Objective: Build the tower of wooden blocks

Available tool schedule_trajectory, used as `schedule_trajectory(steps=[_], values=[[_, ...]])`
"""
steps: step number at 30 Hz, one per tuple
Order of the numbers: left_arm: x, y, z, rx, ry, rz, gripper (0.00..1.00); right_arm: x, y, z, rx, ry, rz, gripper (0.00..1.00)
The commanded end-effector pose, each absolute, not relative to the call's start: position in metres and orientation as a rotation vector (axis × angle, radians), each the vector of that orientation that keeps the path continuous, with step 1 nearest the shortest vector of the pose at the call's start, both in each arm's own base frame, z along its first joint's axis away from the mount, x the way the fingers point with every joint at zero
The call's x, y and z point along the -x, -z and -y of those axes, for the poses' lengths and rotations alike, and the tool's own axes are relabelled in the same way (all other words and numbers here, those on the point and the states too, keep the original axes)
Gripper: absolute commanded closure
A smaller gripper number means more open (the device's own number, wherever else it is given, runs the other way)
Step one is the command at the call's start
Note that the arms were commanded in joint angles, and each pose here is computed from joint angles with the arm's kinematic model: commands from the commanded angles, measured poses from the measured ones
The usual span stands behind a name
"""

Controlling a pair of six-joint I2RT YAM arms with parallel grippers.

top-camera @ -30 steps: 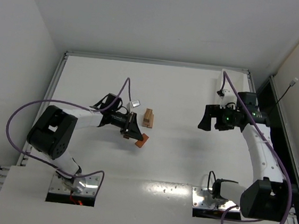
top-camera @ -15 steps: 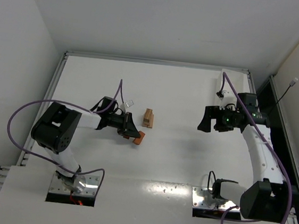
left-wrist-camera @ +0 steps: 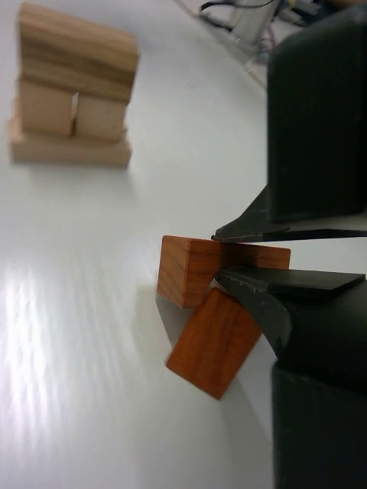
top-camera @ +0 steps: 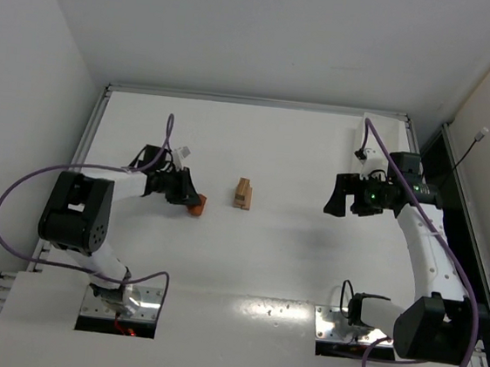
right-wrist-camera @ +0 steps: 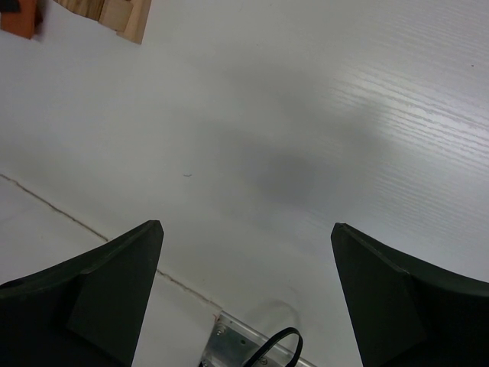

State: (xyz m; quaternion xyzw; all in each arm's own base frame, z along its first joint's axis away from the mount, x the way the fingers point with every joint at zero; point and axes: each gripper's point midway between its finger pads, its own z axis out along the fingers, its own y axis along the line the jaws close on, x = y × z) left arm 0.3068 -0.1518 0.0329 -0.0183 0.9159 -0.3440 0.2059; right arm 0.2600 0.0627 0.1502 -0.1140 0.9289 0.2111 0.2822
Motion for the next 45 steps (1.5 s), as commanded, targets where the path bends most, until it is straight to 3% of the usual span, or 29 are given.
schedule_trajectory(steps=[1, 6, 11, 16, 24, 32, 34, 45], values=[[-0.331, -0.036, 0.11, 0.066, 0.747, -2.539, 1.0, -0.265, -0.16, -0.063, 0.32, -0.563, -2.445, 0.11], [-0.342, -0.042, 0.101, 0.067, 0.781, -2.532, 1.0, -0.265, -0.159, -0.061, 0.317, -0.552, -2.448, 0.11], [-0.301, -0.09, 0.177, -0.153, 1.401, -2.429, 1.0, -0.267, -0.16, -0.061, 0.319, -0.549, -2.44, 0.11], [-0.248, -0.096, 0.216, -0.299, 1.642, -2.453, 1.0, -0.268, -0.161, -0.066, 0.32, -0.582, -2.422, 0.11], [-0.215, -0.065, 0.215, -0.179, 1.726, -2.553, 1.0, -0.268, -0.164, -0.067, 0.324, -0.593, -2.418, 0.11], [-0.205, -0.044, 0.228, -0.263, 1.801, -2.58, 1.0, -0.265, -0.164, -0.07, 0.319, -0.62, -2.414, 0.11], [-0.21, -0.038, 0.228, -0.263, 1.785, -2.582, 0.92, -0.264, -0.166, -0.071, 0.322, -0.616, -2.406, 0.11], [-0.223, -0.007, 0.226, -0.261, 1.691, -2.666, 0.68, -0.257, -0.166, -0.071, 0.319, -0.62, -2.416, 0.11]])
